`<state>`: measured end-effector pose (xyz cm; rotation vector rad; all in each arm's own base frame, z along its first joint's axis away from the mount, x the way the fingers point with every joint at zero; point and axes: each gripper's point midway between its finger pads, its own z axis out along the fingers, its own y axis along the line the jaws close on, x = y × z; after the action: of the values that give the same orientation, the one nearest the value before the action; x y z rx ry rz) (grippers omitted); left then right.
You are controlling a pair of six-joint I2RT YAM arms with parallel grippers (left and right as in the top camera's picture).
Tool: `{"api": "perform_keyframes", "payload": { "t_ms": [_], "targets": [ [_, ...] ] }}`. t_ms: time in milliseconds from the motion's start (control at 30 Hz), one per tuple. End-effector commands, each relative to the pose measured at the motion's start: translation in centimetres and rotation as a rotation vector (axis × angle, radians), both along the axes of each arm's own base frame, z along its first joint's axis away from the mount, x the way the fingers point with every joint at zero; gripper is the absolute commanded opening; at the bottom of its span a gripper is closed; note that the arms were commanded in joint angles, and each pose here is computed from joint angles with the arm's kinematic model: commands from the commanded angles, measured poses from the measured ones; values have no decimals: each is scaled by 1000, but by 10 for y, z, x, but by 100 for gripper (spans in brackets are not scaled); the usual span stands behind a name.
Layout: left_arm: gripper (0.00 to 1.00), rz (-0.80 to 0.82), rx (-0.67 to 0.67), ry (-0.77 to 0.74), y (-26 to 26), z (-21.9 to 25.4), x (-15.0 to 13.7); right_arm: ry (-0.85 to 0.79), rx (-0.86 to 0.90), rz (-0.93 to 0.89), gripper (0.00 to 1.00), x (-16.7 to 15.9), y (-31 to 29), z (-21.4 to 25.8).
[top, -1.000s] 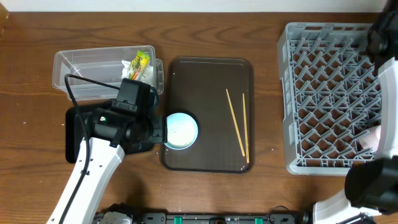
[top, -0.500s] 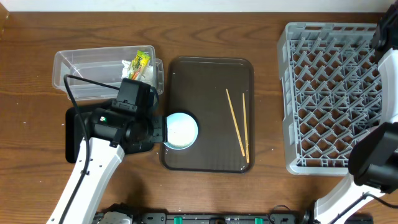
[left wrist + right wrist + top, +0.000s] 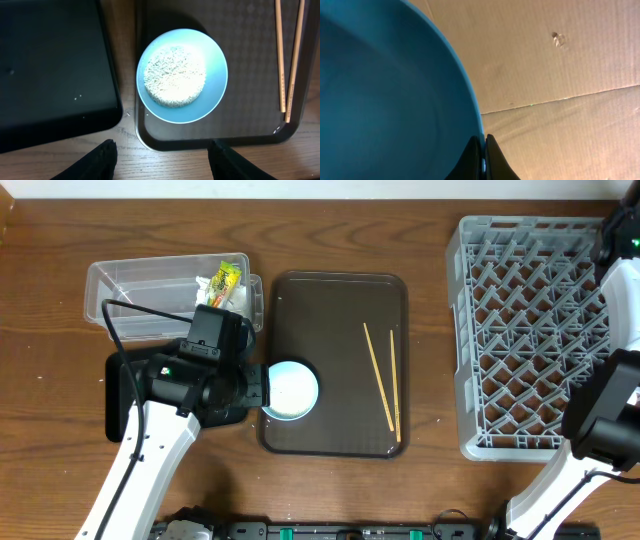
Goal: Sort waste into correct bins and load items into the dishwasher rack
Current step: 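Grasp the blue plate rim and stand it upright in the grey rack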
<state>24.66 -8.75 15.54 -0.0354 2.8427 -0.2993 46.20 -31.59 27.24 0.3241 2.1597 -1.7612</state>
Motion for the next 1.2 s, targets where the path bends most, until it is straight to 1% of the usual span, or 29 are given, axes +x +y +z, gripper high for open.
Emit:
{"api": "perform_keyframes", "payload": {
  "t_ms": [0, 233, 467, 633, 800, 900, 967, 1067, 1167],
  "targets": [
    [62, 12, -3, -17, 0, 5, 4, 21, 10, -28, 1, -8, -7, -13],
    [61, 26, -8, -17, 0, 5, 4, -66, 64, -38, 1, -6, 9, -28],
    [62, 26, -7, -14, 0, 5, 4, -65, 63, -38, 1, -6, 10, -28],
    [62, 26, -7, -14, 0, 5, 4, -79, 25, -88, 1, -14, 8, -20],
    [62, 26, -7, -13, 0, 5, 4, -128, -14, -78, 1, -9, 7, -1],
    [61, 29, -9, -13, 0, 5, 4, -58, -39, -28, 1, -2, 10, 12],
    [62, 28, -11, -12, 0, 5, 4, 14, -28, 53, 1, 9, 16, 12],
    [61, 28, -11, -12, 0, 5, 4, 99, 1, 140, 1, 22, 29, 1],
    [61, 28, -11, -12, 0, 5, 4, 208, 79, 257, 1, 34, 49, -25]
  ]
}}
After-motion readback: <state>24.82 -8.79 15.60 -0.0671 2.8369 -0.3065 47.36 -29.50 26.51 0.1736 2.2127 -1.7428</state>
